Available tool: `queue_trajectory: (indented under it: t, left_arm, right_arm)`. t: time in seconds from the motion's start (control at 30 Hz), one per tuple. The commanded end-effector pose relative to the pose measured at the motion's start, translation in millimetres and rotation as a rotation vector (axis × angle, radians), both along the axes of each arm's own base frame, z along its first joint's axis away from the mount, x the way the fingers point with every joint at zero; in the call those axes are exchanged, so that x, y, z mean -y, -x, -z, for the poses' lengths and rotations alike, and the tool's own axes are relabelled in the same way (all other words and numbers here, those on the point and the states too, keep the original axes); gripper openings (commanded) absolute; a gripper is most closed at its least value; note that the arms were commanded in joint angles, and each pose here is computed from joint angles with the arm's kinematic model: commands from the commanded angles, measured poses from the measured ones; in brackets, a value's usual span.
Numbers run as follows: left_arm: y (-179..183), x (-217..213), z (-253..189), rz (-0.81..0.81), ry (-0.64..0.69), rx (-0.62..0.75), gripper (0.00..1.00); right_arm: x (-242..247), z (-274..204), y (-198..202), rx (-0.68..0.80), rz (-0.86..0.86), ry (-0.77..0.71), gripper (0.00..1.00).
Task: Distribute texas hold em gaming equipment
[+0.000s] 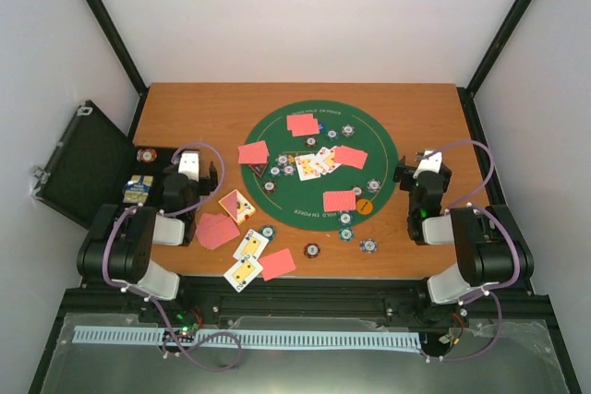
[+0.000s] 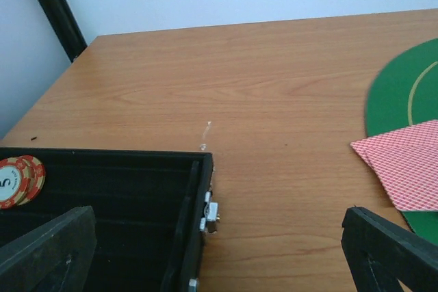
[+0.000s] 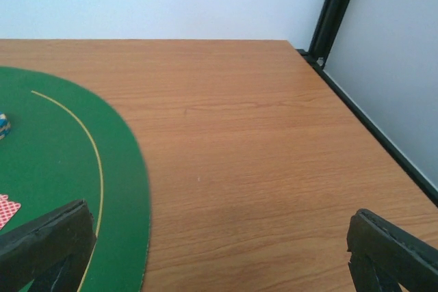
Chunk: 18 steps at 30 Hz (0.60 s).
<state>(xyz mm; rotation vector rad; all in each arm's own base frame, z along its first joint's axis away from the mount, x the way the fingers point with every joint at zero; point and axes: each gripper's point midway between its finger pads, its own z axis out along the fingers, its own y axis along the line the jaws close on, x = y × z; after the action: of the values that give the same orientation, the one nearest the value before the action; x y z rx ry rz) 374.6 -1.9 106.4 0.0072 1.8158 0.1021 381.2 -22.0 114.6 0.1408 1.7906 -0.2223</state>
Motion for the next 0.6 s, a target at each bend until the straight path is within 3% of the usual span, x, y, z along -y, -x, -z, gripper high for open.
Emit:
queue_trajectory:
  t: [0.0, 0.57]
  left_arm:
    - [-25.2, -23.8, -21.7, -0.112, 0.063, 0.059, 1.00]
    - [-28.3, -24.7, -16.1, -0.070, 0.102, 0.016, 1.00]
  right_arm:
    - [-0.6, -9.3, -5.0, 0.046, -0.038, 0.003, 1.00]
    - [1.6, -9.7, -5.8, 0.047, -0.049, -0.016, 1.00]
